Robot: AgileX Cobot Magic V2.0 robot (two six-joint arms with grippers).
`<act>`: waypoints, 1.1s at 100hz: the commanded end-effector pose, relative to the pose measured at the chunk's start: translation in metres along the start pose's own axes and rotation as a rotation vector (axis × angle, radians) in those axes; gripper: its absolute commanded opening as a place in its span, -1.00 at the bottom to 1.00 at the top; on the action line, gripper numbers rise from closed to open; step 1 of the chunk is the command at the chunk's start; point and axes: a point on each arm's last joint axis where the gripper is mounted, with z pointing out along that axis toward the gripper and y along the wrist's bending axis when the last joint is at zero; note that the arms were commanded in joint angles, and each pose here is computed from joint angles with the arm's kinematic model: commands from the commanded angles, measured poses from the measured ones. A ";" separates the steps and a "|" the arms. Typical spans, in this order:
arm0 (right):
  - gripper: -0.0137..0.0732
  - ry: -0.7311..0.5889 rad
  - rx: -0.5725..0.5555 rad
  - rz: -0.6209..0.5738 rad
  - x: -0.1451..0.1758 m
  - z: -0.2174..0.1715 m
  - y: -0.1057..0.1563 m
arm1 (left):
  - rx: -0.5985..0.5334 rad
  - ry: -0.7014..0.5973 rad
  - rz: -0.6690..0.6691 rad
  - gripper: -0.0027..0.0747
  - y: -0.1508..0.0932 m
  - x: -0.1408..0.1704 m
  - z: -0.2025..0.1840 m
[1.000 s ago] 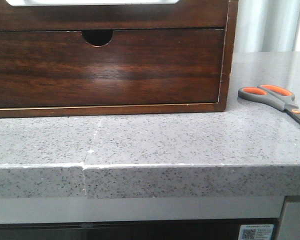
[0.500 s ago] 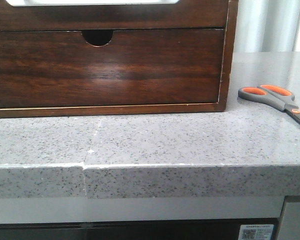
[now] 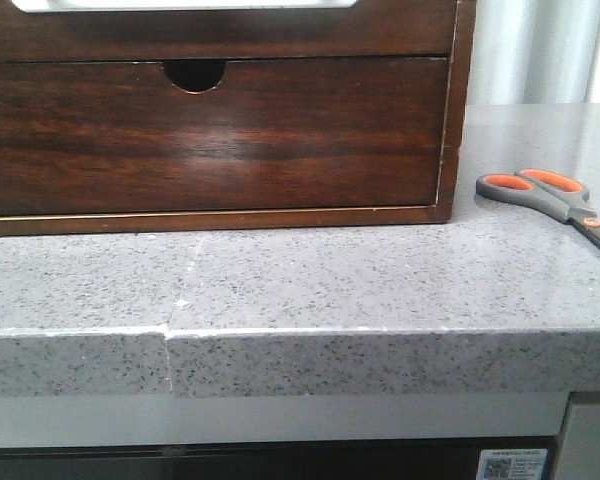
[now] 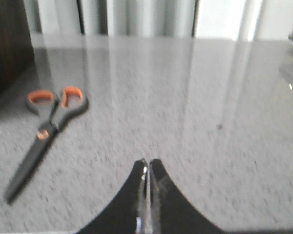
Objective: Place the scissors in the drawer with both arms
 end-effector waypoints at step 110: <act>-0.78 -0.229 -0.044 0.059 -0.017 -0.003 0.004 | 0.005 -0.342 0.113 -0.99 -0.002 -0.025 -0.006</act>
